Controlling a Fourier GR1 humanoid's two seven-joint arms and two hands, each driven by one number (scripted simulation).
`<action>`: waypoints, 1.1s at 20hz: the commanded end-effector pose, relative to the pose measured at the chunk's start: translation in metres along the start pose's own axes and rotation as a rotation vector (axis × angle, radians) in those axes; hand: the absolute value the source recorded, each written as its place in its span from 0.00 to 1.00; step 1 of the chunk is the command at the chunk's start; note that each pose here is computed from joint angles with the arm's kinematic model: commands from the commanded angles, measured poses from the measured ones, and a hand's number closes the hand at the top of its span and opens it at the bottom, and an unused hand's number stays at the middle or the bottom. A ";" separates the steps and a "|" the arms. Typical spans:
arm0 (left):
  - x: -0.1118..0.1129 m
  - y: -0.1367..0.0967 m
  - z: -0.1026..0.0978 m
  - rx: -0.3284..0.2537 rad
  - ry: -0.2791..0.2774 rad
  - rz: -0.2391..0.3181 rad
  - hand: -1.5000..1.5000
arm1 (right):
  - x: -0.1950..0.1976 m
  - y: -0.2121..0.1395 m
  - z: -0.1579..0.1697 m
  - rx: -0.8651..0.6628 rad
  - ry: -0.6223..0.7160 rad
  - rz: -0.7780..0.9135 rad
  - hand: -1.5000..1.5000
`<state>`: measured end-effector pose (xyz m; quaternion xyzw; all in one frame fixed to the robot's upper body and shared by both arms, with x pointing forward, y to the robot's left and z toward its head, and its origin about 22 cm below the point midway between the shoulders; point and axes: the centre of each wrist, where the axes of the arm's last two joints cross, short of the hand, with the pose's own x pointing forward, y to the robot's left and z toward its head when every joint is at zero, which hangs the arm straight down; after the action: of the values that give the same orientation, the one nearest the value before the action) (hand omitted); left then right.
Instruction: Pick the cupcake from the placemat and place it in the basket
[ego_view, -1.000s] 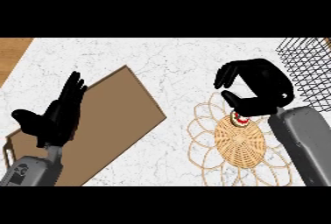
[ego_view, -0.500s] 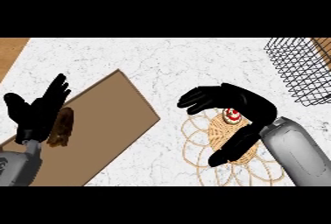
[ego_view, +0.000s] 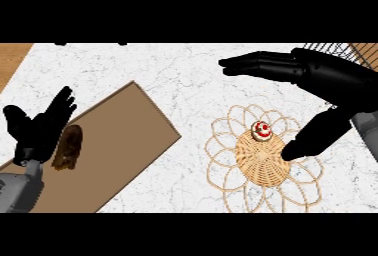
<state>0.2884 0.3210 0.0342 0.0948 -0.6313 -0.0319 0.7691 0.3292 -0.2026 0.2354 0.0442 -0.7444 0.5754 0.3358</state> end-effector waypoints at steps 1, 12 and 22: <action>-0.002 -0.002 0.002 -0.004 -0.006 0.006 0.50 | 0.029 -0.060 0.012 -0.046 0.229 0.258 0.00; 0.005 -0.019 -0.005 -0.015 -0.029 -0.009 0.50 | 0.020 -0.130 0.017 0.318 0.385 0.151 0.00; -0.001 0.000 -0.002 -0.002 -0.016 -0.004 0.50 | -0.024 -0.122 0.076 0.212 0.270 -0.025 0.00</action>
<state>0.2913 0.3174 0.0367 0.0872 -0.6390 -0.0365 0.7633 0.3655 -0.2968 0.3296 -0.0428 -0.6062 0.6601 0.4416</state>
